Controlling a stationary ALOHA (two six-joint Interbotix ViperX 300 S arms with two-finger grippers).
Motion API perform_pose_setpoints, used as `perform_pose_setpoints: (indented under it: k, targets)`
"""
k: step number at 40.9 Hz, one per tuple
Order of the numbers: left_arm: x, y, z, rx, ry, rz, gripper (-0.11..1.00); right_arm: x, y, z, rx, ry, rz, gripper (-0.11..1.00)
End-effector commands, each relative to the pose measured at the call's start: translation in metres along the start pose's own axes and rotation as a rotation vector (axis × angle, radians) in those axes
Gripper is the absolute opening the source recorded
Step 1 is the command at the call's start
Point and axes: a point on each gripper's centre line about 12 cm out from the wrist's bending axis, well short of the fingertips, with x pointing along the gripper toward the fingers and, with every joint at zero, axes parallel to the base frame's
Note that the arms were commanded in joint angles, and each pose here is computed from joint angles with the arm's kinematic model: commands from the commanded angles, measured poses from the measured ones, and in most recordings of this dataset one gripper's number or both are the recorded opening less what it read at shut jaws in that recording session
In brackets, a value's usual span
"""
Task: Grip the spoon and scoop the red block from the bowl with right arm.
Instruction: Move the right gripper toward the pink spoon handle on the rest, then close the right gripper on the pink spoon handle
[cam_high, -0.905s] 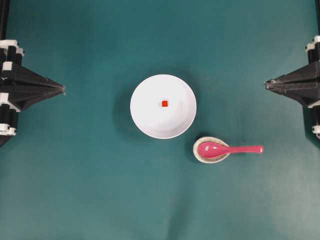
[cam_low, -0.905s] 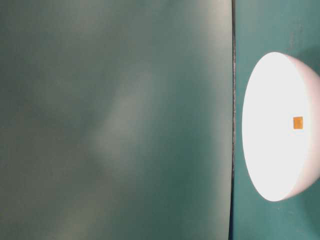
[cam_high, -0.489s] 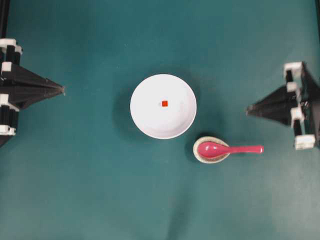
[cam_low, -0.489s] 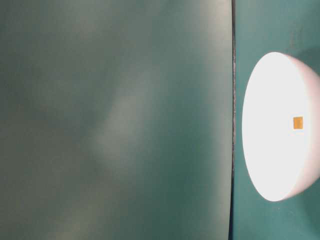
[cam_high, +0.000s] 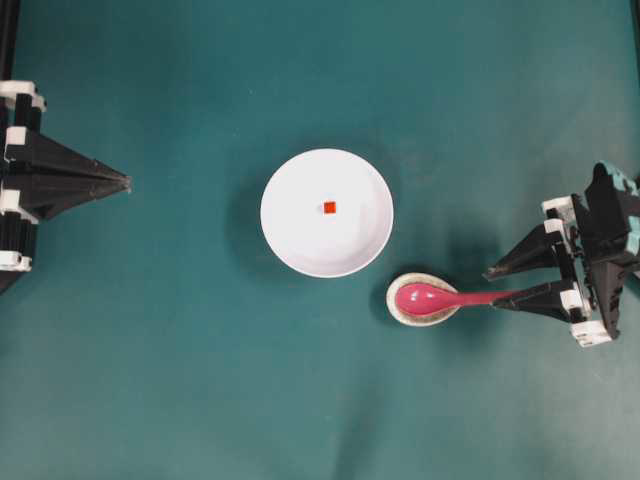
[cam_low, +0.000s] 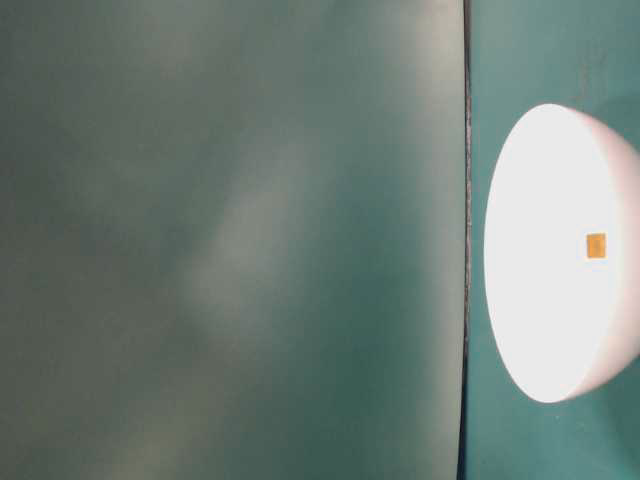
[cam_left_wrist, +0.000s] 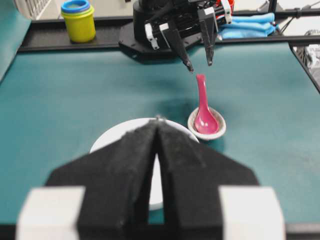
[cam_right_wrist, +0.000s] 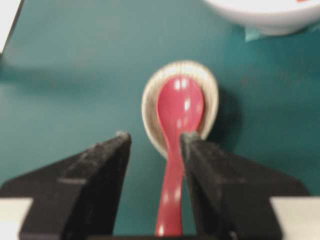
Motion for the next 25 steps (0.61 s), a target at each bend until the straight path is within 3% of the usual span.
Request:
perform_pose_setpoints:
  k: [1, 16, 25]
  targets:
    - [0.002, 0.0, 0.009, 0.002, -0.017, 0.001, 0.0, 0.002, -0.001, -0.006, 0.004, -0.027, 0.001, 0.51]
    - [0.001, 0.0, 0.008, 0.0, -0.003, 0.0, 0.0, 0.01, 0.0, -0.039, 0.014, -0.024, -0.058, 0.51]
    - [0.001, 0.0, 0.007, 0.0, 0.005, 0.0, 0.0, 0.012, -0.003, -0.044, -0.021, -0.034, -0.127, 0.51]
